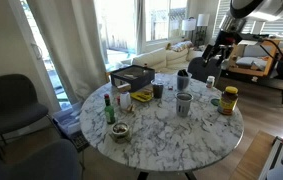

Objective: Remove the small medicine bottle from the metallic cup and place it on the table

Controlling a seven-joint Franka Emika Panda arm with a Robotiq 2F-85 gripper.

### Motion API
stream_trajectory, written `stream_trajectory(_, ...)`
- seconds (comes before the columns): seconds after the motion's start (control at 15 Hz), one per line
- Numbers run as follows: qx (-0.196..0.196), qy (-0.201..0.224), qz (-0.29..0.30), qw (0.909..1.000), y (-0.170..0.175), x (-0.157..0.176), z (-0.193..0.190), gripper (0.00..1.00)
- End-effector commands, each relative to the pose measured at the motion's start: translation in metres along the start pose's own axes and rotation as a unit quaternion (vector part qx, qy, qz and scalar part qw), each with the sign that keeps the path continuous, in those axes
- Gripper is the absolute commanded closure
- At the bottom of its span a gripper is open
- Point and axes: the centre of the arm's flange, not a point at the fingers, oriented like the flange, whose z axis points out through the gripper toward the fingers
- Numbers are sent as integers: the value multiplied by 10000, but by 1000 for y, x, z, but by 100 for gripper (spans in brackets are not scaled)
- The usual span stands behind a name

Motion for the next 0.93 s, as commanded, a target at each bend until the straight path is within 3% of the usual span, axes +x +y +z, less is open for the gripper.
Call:
stream_trajectory(0.0, 0, 0, 0, 10000, 0, 0, 0, 0)
stream_trajectory(0.13, 458, -96, -186, 9987, -21, 9, 17, 0)
stream_trajectory(0.2, 317, -433, -653, 9964, -30, 12, 33, 0)
stream_trajectory(0.33, 384, -614, -1117, 9911, -44, 15, 48, 0)
stream_trajectory(0.53, 156, -989, -1815, 9783, -52, 26, 67, 0)
stream_trajectory(0.6, 108, -922, -1744, 9803, -54, 35, 67, 0)
stream_trajectory(0.67, 228, -764, -1549, 9847, -54, 11, 61, 0)
stream_trajectory(0.87, 159, -820, -1641, 9829, -56, 26, 67, 0)
